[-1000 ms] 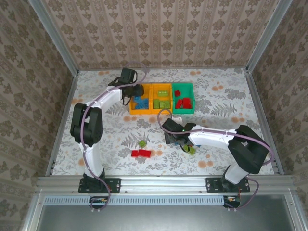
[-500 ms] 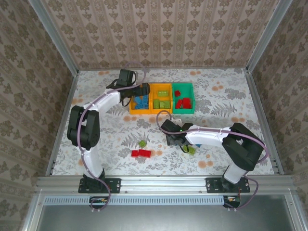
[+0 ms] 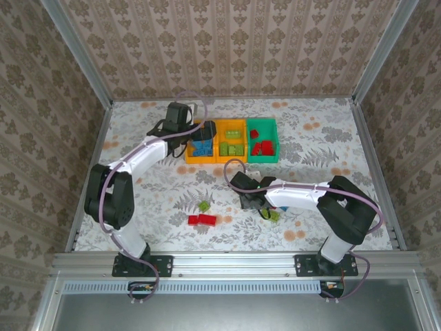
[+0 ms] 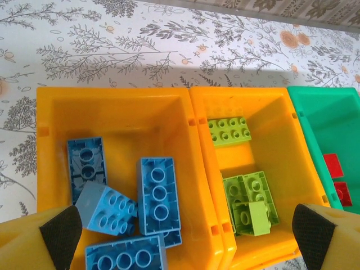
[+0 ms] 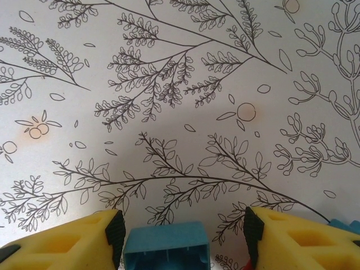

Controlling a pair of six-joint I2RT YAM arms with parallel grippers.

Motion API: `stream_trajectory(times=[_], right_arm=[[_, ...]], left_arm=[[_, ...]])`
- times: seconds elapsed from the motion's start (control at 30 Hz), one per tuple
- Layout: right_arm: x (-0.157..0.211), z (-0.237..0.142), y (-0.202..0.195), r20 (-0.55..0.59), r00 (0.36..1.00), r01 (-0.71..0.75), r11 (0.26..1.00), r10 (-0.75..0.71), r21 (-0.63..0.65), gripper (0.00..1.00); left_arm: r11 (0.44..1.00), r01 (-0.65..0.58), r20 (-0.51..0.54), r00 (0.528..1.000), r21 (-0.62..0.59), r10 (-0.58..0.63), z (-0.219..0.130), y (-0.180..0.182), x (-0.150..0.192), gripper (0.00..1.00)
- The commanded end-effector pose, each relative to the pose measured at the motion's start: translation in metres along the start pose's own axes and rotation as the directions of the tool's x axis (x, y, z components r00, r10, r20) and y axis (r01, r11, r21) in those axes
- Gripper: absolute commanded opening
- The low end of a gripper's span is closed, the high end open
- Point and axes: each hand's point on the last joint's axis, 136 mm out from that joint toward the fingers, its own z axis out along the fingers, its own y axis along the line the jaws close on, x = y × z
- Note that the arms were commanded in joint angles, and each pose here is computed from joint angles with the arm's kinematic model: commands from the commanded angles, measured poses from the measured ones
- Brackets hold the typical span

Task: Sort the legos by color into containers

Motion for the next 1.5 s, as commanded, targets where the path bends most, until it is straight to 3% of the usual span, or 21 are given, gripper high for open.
stream_trajectory(times=[0.0,0.47,0.73,0.87,1.03,1.2,1.47], right_arm=[[0.017,0.007,-0.003,-0.063,0.998,0.013,1.0,-0.012,0.017,0.56],[0.007,0.004,0.012,-0.047,0.999,0.0,0.999,-0.002,-0.035,0.38],[-0.019,-0.006,0.03,-0.003,1.0,-0.013,0.995,0.013,-0.096,0.35],[-0.047,-0.012,0.046,0.024,0.997,-0.068,0.978,0.074,-0.199,0.34],[-0.102,-0.026,0.077,0.038,0.978,-0.171,0.888,0.206,-0.427,0.34],[-0.16,-0.043,0.101,0.011,0.944,-0.25,0.737,0.329,-0.628,0.33],[-0.24,-0.054,0.128,-0.064,0.886,-0.329,0.524,0.46,-0.786,0.33]], left_arm=[[1.0,-0.014,0.057,0.998,0.013,0.013,-0.015,-0.007,-0.006,1.0],[0.998,-0.047,0.04,0.998,-0.04,0.049,-0.032,0.002,0.014,1.0],[0.994,-0.049,0.023,0.998,-0.096,0.052,-0.041,0.016,0.028,1.0],[0.991,-0.058,0.011,0.998,-0.124,0.06,-0.047,0.023,0.037,1.0],[0.98,-0.069,-0.006,0.998,-0.186,0.069,-0.056,0.038,0.052,1.0],[0.957,-0.074,-0.035,0.997,-0.279,0.067,-0.068,0.061,0.073,1.0],[0.953,-0.047,-0.058,0.998,-0.301,0.031,-0.072,0.072,0.098,1.0]])
